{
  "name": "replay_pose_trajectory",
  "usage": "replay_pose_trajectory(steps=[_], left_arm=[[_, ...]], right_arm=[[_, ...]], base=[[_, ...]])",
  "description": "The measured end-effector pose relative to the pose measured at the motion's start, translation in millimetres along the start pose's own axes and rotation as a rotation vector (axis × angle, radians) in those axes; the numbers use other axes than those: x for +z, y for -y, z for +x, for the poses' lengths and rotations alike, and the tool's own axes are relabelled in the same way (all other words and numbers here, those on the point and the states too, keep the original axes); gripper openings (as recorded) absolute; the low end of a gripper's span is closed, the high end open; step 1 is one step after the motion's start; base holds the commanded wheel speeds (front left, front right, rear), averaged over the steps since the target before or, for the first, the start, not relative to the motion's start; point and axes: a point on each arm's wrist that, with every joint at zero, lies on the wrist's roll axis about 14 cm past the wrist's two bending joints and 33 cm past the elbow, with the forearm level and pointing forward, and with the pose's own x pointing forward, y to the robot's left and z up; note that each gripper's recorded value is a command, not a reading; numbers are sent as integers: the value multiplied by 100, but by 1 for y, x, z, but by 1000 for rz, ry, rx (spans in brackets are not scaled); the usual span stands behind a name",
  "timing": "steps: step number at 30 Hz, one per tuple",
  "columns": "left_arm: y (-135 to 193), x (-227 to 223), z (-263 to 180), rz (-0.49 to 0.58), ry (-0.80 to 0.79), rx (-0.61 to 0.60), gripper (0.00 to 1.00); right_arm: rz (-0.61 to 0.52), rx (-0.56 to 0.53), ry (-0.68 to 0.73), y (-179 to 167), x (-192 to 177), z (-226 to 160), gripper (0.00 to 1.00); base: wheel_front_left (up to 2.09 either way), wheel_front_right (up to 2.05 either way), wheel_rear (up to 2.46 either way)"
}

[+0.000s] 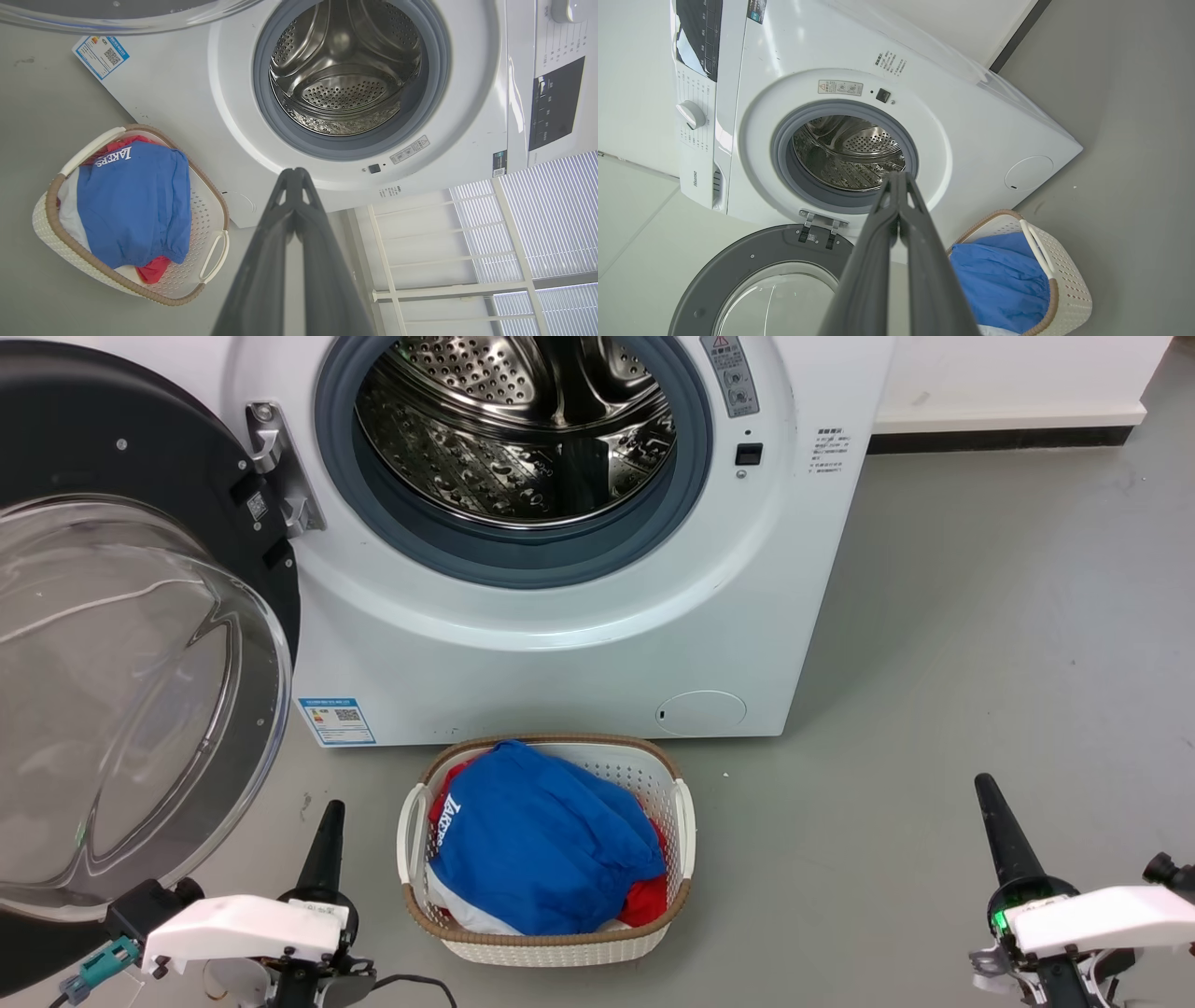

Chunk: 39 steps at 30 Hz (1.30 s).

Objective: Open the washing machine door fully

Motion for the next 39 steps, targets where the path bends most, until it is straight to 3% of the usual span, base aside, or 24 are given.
replay_pose_trajectory(steps=[39], left_arm=[[10,10,-2,-324,21,-66,0]], right_arm=[[346,10,11,-2,6,8,0]], base=[[0,0,0]])
